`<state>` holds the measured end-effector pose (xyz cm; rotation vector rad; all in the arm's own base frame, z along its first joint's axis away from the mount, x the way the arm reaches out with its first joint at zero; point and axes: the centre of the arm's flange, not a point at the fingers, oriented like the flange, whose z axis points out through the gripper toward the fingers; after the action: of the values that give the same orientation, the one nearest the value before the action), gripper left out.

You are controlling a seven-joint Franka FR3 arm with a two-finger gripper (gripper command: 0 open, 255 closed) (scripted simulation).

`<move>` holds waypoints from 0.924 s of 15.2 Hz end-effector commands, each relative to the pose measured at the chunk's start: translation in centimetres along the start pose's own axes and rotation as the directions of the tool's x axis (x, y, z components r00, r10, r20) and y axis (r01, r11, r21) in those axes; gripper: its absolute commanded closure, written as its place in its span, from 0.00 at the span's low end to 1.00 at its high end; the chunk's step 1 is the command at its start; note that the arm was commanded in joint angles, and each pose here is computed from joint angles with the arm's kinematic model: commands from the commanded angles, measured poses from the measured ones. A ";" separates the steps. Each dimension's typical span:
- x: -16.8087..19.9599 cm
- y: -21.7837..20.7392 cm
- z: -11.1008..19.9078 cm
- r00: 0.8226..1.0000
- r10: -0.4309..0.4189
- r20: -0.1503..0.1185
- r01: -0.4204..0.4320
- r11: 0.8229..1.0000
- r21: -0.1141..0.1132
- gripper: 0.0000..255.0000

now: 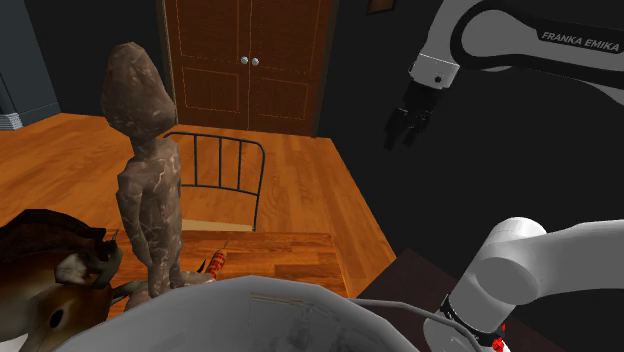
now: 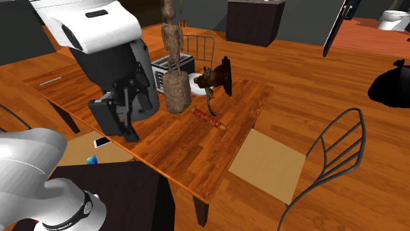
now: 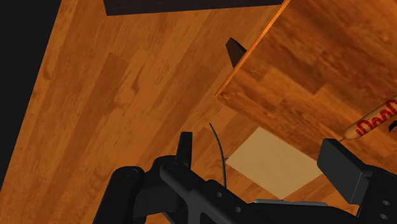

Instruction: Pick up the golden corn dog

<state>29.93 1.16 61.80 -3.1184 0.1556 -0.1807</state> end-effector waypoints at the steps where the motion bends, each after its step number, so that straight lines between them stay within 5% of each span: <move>1: 0.0 0.0 0.0 1.000 0.000 0.000 0.000 1.000 0.000 0.00; 14: 2.6 -14.1 10.3 0.977 0.208 0.041 -0.206 0.978 -0.041 0.00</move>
<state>34.57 13.74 53.00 -3.1136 0.4567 -0.1108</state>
